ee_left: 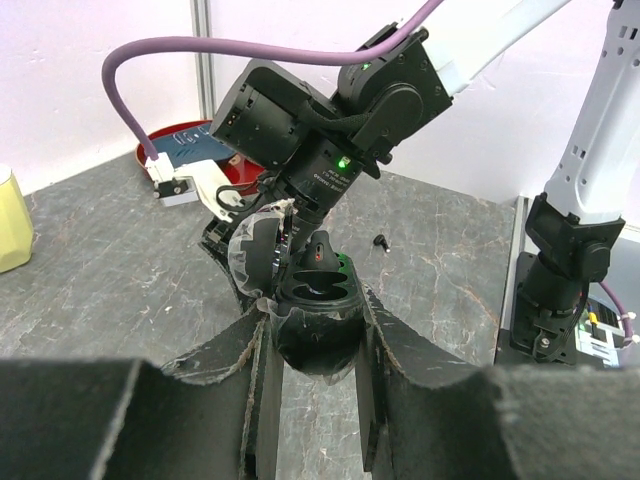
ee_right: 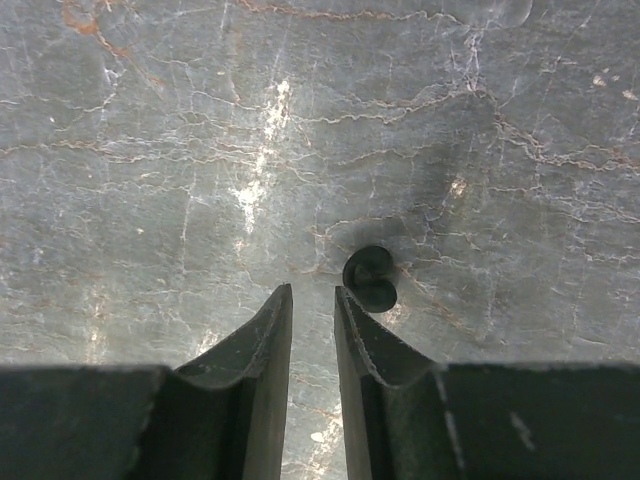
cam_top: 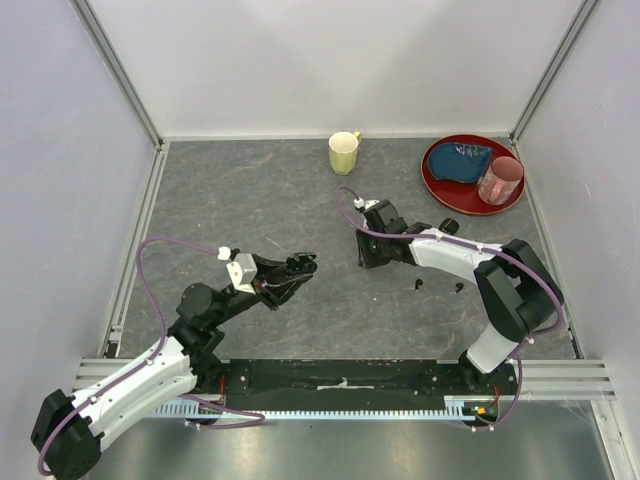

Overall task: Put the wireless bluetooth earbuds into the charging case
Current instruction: Pick up the earbud from the center of the board.

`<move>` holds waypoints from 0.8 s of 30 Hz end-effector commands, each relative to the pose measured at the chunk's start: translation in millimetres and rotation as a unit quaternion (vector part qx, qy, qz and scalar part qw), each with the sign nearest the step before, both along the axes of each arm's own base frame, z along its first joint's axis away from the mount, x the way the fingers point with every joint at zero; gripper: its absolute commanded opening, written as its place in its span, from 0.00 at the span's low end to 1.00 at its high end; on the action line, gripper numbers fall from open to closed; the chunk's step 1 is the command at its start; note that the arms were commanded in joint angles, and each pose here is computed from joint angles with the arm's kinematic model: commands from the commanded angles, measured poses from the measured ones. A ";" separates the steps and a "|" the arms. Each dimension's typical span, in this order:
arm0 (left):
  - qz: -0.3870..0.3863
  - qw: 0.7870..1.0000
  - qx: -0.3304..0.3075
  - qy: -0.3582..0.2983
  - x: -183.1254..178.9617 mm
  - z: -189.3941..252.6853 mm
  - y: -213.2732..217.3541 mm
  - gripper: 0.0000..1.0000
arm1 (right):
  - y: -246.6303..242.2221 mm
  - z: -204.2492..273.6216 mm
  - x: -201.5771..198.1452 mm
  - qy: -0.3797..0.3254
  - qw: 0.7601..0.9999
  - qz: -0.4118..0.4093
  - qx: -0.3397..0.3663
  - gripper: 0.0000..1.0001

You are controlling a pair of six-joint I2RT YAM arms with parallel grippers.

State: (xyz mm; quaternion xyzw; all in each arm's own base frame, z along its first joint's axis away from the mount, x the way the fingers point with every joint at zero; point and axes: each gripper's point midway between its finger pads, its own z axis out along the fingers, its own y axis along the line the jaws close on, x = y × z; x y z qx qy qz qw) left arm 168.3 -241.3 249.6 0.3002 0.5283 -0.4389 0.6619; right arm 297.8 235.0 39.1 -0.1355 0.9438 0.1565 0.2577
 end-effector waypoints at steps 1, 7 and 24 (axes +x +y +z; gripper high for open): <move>0.018 1.000 0.001 -0.018 4.9 1.9 3.4 0.02 | 2.7 6.0 12.8 -0.018 1.000 -0.002 -0.012 0.31; 0.017 1.000 0.003 -0.018 4.8 0.7 3.1 0.02 | -2.5 0.4 14.4 -0.018 0.999 -0.005 -0.031 0.30; 0.020 1.000 0.005 -0.014 6.6 -2.1 3.0 0.02 | -19.0 -5.1 14.6 -0.029 0.996 -0.002 -0.090 0.29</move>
